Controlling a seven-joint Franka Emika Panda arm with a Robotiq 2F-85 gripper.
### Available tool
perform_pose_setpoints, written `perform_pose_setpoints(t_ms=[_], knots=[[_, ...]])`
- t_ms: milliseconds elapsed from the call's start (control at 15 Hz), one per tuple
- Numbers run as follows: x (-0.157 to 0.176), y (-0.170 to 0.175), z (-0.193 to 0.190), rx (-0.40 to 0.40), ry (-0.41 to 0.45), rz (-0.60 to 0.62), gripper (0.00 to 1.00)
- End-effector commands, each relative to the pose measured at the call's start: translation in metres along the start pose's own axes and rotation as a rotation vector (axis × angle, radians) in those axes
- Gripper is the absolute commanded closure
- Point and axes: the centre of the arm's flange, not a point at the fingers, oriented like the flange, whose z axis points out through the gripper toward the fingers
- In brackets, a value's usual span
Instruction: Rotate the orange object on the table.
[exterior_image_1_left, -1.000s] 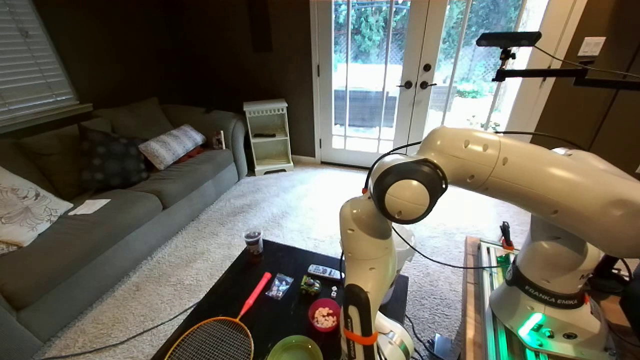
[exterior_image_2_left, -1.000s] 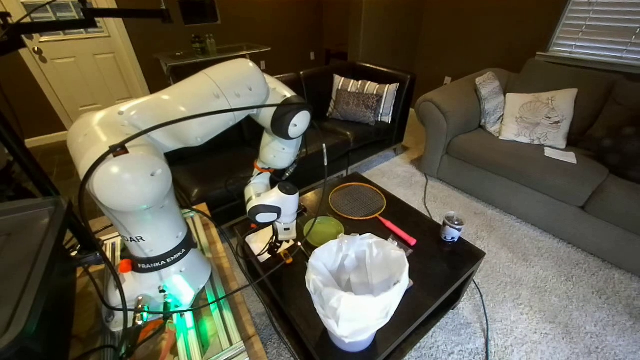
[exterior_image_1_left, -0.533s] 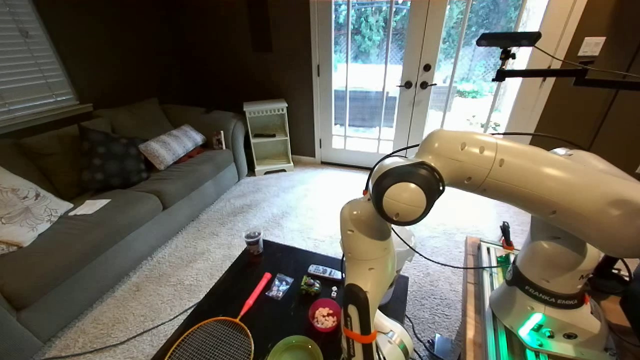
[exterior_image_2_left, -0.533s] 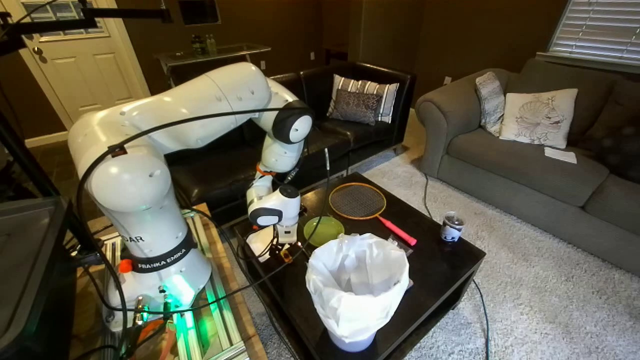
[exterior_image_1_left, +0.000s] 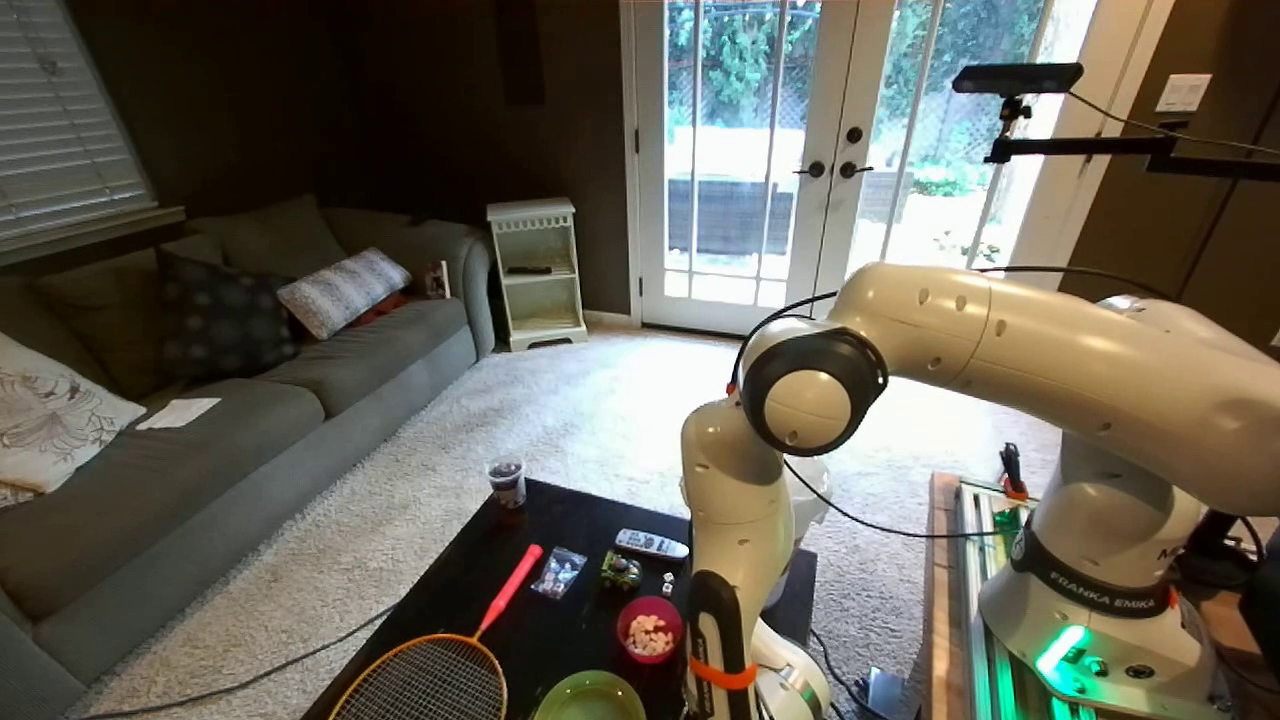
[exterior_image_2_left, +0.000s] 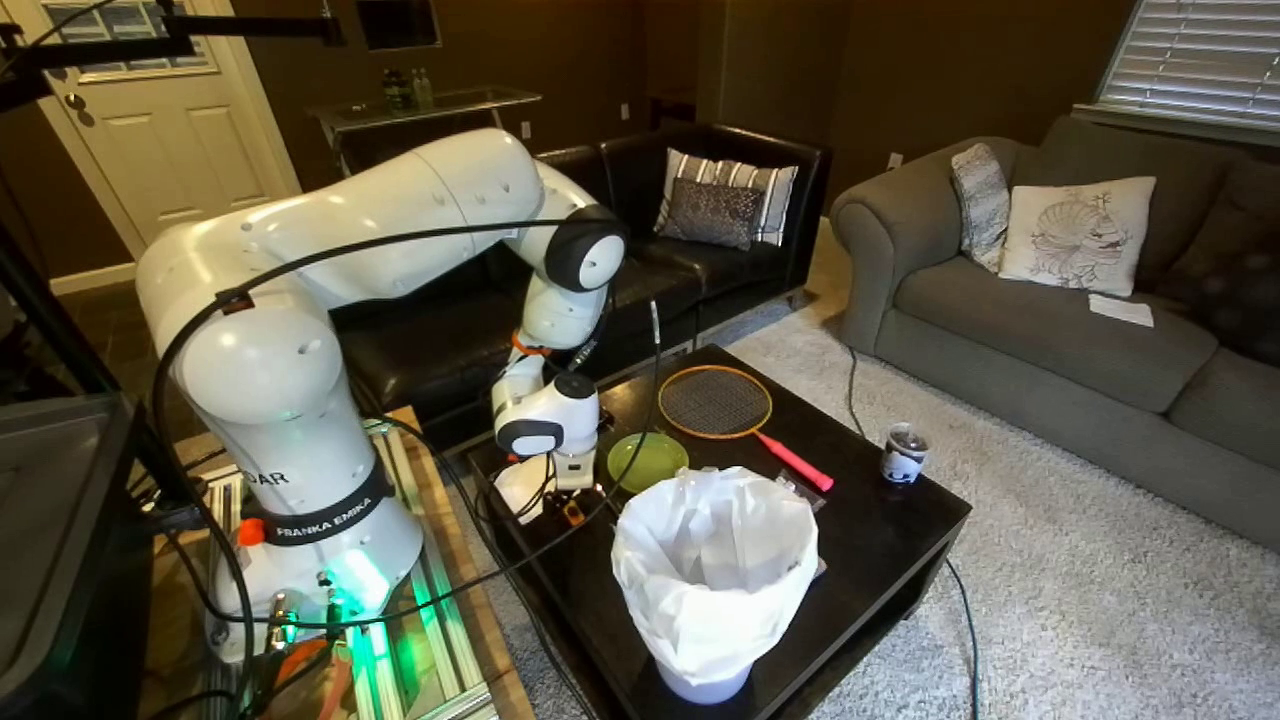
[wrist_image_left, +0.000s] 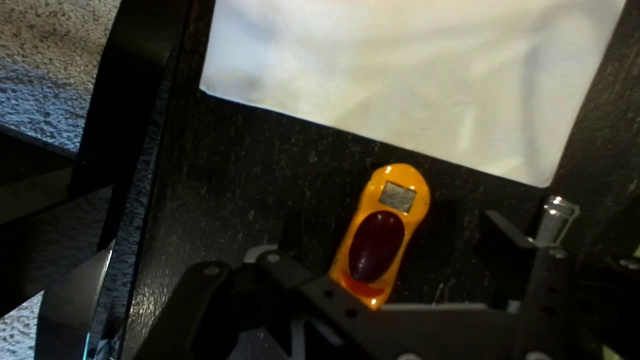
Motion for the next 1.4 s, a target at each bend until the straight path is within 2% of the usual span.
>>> perform_pose_setpoints(t_ms=[0, 467, 933, 1333], knots=[[-0.002, 0.000, 0.005, 0.024, 0.019, 0.036, 0.44], [-0.002, 0.002, 0.004, 0.031, 0.018, 0.050, 0.91], [-0.003, 0.005, -0.002, 0.035, 0.017, 0.007, 0.92], [-0.001, 0.015, -0.013, 0.003, 0.035, -0.126, 0.92]])
